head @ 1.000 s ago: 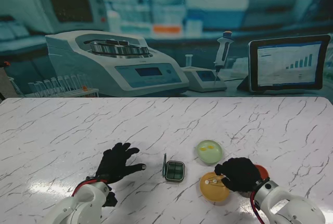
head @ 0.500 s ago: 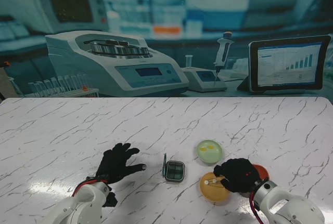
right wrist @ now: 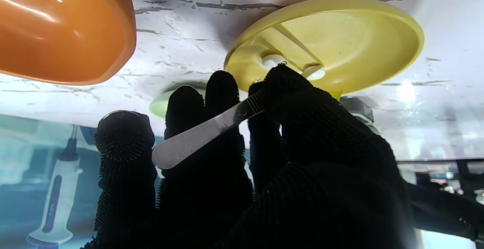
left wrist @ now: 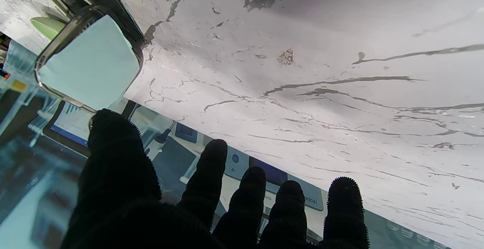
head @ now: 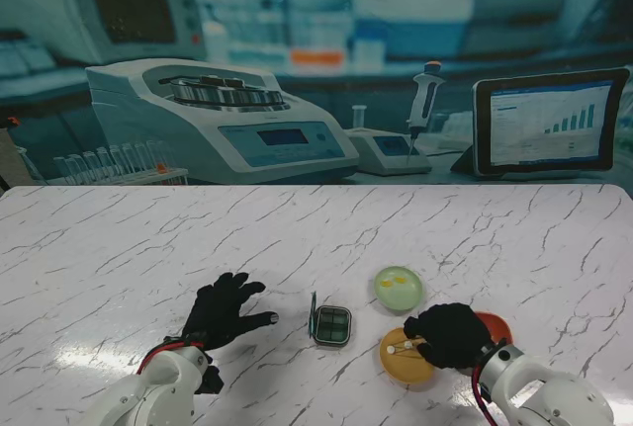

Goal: Refill the pill box with tweezers

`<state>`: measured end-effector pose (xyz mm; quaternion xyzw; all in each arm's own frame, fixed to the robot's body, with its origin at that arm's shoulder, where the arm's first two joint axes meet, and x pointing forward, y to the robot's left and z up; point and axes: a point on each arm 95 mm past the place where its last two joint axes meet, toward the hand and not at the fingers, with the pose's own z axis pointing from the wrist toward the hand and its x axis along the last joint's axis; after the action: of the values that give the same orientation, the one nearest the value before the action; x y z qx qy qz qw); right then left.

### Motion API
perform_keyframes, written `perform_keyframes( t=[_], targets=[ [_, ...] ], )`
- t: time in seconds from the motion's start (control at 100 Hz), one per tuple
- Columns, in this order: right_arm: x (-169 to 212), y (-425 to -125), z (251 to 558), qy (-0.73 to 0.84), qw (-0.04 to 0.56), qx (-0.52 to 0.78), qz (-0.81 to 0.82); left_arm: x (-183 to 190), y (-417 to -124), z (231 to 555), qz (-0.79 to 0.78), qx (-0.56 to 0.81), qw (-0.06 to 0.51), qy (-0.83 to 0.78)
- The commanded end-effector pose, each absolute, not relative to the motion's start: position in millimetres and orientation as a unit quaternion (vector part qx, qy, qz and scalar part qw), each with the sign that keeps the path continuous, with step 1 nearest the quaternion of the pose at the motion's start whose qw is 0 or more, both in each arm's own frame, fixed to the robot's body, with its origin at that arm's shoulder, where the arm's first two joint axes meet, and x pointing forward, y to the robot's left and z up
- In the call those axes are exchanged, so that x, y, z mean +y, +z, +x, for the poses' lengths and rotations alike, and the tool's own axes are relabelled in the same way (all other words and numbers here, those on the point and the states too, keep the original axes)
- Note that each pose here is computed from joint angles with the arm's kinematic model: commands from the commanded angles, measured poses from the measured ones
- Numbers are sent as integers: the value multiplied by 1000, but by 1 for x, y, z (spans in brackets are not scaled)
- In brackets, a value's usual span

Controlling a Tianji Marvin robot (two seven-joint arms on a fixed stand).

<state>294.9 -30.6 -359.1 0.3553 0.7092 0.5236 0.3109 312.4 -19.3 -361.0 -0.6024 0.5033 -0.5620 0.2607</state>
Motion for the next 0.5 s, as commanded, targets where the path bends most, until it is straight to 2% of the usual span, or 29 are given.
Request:
perform_keyframes(
  t=[0.0, 0.49],
  targets=[
    [-28, -361, 292, 526, 305, 710, 356, -24, -364, 309, -602, 506, 245, -567],
    [-27, -363, 293, 531, 304, 706, 358, -24, -365, 309, -602, 506, 244, -568]
  ],
)
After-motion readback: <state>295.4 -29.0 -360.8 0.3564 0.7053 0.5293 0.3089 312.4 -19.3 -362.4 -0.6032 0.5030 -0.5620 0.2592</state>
